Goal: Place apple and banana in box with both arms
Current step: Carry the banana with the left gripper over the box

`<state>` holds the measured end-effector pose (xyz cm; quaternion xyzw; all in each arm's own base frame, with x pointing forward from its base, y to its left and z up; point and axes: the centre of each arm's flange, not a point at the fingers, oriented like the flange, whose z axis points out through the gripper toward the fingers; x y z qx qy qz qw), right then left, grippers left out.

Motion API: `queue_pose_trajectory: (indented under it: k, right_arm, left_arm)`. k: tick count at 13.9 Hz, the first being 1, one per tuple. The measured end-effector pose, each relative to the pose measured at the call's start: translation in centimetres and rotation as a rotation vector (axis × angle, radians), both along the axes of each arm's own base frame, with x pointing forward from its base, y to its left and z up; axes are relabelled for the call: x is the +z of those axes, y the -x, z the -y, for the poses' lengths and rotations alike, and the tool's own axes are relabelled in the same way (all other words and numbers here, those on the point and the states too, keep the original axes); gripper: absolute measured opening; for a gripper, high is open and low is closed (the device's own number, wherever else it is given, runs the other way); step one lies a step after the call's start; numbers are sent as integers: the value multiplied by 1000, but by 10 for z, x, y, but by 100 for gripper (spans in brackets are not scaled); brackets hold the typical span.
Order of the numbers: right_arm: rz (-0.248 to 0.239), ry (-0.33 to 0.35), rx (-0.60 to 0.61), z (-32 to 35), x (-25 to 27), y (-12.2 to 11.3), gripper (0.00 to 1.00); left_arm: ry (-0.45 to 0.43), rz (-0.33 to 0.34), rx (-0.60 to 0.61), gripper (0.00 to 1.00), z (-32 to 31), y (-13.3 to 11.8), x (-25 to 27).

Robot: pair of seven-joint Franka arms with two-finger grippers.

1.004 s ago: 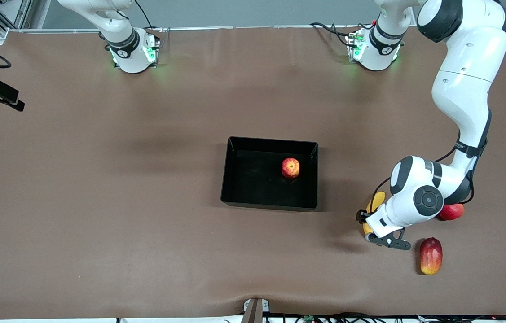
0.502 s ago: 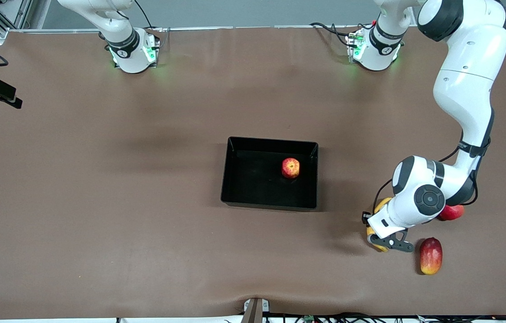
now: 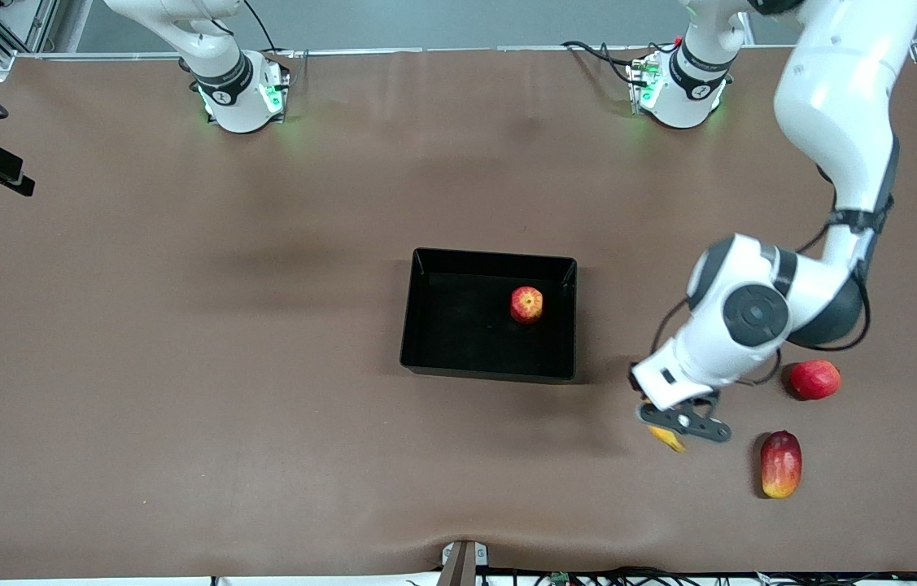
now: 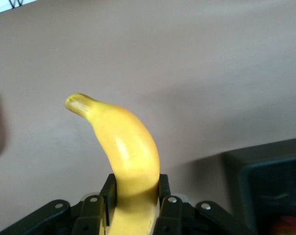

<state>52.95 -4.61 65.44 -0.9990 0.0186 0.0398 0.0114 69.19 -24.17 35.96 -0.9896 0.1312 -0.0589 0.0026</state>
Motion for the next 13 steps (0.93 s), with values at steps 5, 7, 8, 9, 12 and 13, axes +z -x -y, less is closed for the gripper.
queue_pose_trajectory:
  k: [5, 7, 8, 9, 12, 13]
  right_arm:
    - [-7, -1, 11, -6, -1, 0, 100]
    - [-7, -1, 14, -7, -1, 0, 100]
    - [-8, -1, 15, -8, -1, 0, 100]
    - [-8, -1, 15, -8, -1, 0, 100]
    - [-8, -1, 15, -8, -1, 0, 100]
    - [-9, -1, 16, -8, -1, 0, 100]
  left_arm:
    - [68, -3, 104, 37, 111, 52, 22]
    - [83, -6, 140, 37, 154, 76, 24]
    - [93, -8, 166, 37, 174, 88, 25]
    - [102, -10, 185, 37, 193, 98, 24]
    - [133, -14, 202, 37, 236, 119, 9]
    - [144, -16, 203, 37, 245, 123, 0]
